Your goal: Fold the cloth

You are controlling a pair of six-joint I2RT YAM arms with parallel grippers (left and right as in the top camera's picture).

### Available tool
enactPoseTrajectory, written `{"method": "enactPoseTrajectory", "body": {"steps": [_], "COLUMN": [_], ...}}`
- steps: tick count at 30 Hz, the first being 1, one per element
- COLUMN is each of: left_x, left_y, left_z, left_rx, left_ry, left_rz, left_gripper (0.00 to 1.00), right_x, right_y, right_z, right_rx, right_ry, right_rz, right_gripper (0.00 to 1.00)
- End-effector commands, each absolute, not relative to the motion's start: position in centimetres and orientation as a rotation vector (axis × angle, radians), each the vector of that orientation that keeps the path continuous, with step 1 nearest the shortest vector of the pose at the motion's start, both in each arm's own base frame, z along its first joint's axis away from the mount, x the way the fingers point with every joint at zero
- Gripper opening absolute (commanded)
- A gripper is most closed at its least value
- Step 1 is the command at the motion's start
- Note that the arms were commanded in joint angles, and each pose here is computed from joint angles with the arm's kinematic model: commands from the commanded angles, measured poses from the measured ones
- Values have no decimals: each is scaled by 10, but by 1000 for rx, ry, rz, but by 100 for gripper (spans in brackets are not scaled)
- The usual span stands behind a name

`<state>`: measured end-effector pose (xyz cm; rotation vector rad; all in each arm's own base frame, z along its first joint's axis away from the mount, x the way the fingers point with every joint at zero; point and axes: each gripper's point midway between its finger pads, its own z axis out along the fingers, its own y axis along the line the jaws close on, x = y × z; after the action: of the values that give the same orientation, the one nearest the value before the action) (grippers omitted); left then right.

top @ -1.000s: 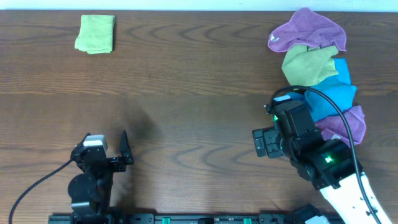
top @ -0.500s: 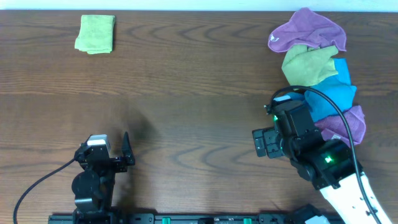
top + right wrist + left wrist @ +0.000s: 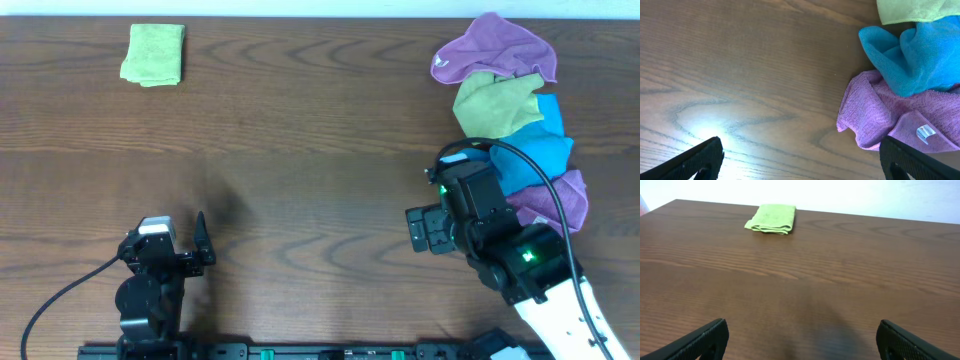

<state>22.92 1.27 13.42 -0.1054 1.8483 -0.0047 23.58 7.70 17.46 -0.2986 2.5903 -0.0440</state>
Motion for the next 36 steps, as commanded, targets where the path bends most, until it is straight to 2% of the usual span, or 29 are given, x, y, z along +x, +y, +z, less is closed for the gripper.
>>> {"method": "enactPoseTrajectory", "body": {"steps": [1, 13, 18, 22, 27, 36], "left_x": [229, 229, 229, 229, 229, 229], "left_y": [16, 16, 16, 16, 16, 16], "left_z": [123, 123, 123, 123, 123, 123], "left_rx": [-104, -104, -104, -104, -104, -104], "left_ry": [1867, 1867, 1867, 1867, 1867, 1867], "left_rz": [24, 24, 24, 24, 24, 24], "left_gripper": [95, 96, 95, 95, 95, 95], "right_x": [236, 236, 247, 252, 239, 203], "right_y": [74, 73, 37, 9, -8, 10], "right_z": [175, 176, 202, 218, 208, 176], "right_rx": [-270, -267, -212, -29, 55, -3], "right_ry": [2591, 2586, 2443, 2299, 2176, 2027], "right_rz": [-47, -50, -181, -155, -153, 15], "right_gripper": [99, 99, 99, 99, 99, 99]}}
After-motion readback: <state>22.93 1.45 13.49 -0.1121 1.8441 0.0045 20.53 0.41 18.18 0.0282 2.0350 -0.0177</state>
